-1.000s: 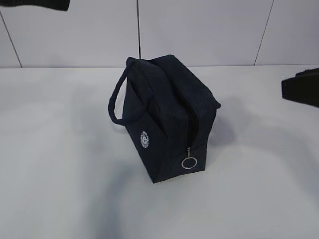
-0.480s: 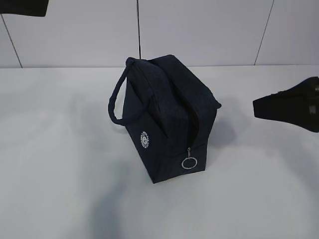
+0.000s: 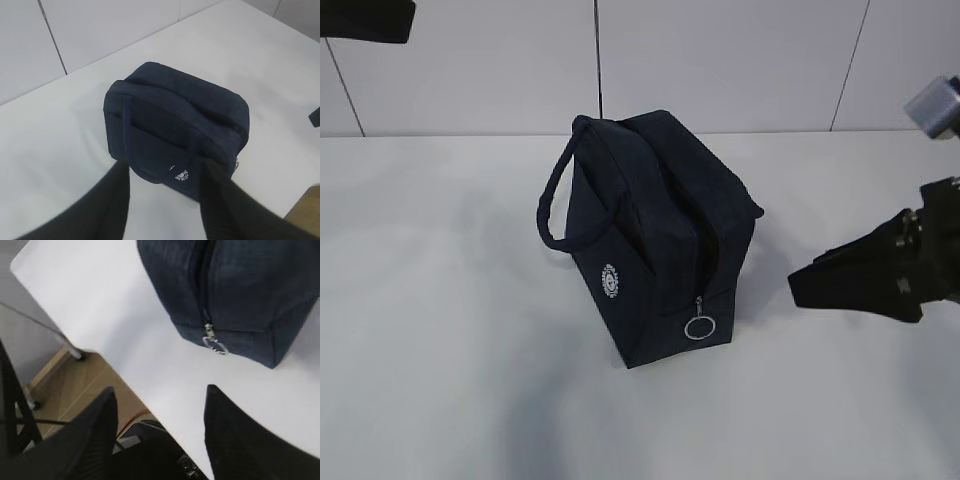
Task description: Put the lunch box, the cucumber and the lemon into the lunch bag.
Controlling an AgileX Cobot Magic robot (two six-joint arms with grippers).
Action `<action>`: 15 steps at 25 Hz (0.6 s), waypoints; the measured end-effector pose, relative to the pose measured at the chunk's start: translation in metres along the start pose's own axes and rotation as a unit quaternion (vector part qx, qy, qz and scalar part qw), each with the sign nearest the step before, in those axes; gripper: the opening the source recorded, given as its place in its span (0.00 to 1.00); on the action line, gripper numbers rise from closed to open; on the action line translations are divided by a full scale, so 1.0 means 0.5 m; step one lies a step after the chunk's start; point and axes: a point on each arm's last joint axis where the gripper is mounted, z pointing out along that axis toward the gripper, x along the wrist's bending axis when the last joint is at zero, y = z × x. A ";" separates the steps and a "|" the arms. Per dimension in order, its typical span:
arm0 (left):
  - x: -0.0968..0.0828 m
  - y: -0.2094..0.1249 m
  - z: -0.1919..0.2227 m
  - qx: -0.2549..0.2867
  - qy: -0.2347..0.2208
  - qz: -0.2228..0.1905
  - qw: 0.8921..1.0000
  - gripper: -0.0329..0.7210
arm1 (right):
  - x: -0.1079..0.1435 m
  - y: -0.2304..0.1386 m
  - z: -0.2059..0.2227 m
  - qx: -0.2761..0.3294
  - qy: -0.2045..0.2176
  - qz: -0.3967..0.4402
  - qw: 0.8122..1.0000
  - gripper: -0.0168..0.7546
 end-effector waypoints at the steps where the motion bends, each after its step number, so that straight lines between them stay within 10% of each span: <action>1: 0.000 -0.002 0.000 0.004 0.000 0.001 1.000 0.45 | -0.005 -0.004 0.010 0.009 0.018 -0.005 1.000 0.56; 15: 0.002 -0.019 0.003 0.041 0.003 0.011 0.999 0.45 | -0.102 -0.024 0.120 0.013 0.152 0.010 0.988 0.57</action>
